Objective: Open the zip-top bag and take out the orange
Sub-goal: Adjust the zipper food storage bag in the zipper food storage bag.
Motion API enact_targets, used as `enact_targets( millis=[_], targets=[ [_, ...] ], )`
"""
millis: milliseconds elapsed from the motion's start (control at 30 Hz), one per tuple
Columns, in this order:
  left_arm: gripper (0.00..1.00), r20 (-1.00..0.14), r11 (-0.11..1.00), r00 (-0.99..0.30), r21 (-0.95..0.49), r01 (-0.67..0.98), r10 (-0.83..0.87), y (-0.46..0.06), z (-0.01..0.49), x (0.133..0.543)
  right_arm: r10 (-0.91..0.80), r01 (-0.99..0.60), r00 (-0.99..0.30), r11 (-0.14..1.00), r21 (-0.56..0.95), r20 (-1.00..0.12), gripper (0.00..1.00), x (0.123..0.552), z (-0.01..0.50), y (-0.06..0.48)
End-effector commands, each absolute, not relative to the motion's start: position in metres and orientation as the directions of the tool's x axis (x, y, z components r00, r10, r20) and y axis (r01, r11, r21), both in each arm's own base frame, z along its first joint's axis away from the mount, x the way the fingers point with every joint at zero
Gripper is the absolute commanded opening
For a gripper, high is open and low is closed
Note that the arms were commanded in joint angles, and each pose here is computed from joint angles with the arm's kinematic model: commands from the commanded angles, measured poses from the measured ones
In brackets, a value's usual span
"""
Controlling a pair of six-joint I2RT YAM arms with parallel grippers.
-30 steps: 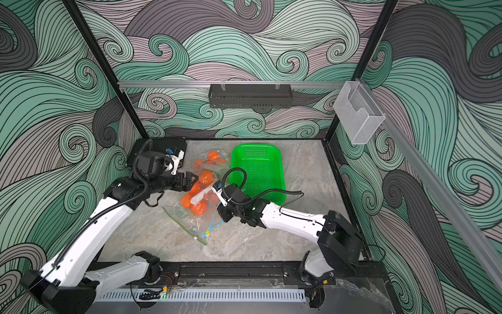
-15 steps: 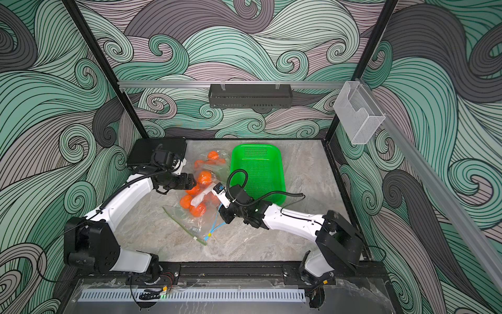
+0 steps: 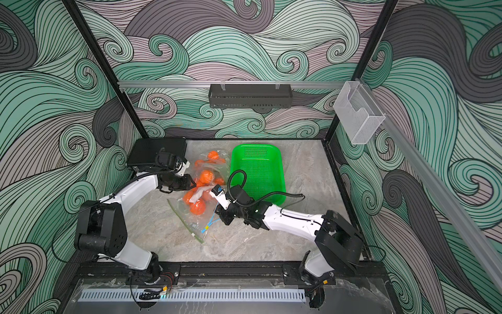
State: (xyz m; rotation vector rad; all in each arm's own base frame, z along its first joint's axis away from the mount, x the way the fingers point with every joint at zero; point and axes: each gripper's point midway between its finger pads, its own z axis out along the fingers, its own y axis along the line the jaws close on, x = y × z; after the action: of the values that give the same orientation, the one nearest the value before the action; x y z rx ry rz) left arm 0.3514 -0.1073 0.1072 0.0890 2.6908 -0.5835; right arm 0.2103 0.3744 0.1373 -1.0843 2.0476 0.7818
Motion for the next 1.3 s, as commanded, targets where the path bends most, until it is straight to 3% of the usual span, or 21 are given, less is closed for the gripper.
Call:
enact_targets(
  millis=[0, 33, 200, 467, 700, 900, 1067, 1267],
  targets=[
    [0.06, -0.395, 0.871, -0.918, -0.459, 0.176, -0.023, -0.121, 0.127, 0.340, -0.452, -0.869, -0.410, 0.458, 0.188, -0.792, 0.23, 0.213, 0.136, 0.380],
    [0.00, -0.400, 0.869, -0.916, -0.462, 0.175, -0.028, -0.120, 0.130, 0.337, -0.454, -0.869, -0.411, 0.458, 0.189, -0.791, 0.23, 0.213, 0.135, 0.380],
    [0.00, -0.427, 0.853, -0.903, -0.486, 0.192, -0.040, -0.123, 0.146, 0.324, -0.460, -0.867, -0.413, 0.461, 0.186, -0.786, 0.23, 0.216, 0.131, 0.383],
    [0.00, -0.340, 0.863, -0.924, -0.504, 0.023, -0.174, -0.111, 0.163, 0.295, -0.450, -0.906, -0.346, 0.388, 0.169, -0.823, 0.28, 0.213, 0.139, 0.396],
    [0.00, -0.387, 0.835, -0.879, -0.549, -0.023, -0.279, -0.106, 0.189, 0.271, -0.442, -0.955, -0.272, 0.232, 0.184, -0.855, 0.45, 0.197, 0.133, 0.414],
    [0.00, -0.371, 0.793, -0.864, -0.607, -0.050, -0.339, -0.109, 0.192, 0.256, -0.469, -0.996, -0.092, 0.039, 0.084, -0.879, 0.67, 0.160, 0.117, 0.426],
    [0.00, -0.329, 0.734, -0.871, -0.677, -0.051, -0.364, -0.120, 0.202, 0.252, -0.473, -0.997, -0.072, 0.045, 0.058, -0.878, 0.78, 0.163, 0.098, 0.432],
    [0.00, -0.315, 0.731, -0.873, -0.679, -0.067, -0.372, -0.120, 0.206, 0.248, -0.526, -0.996, -0.070, 0.090, 0.026, -0.848, 0.81, 0.175, 0.070, 0.432]
  ],
)
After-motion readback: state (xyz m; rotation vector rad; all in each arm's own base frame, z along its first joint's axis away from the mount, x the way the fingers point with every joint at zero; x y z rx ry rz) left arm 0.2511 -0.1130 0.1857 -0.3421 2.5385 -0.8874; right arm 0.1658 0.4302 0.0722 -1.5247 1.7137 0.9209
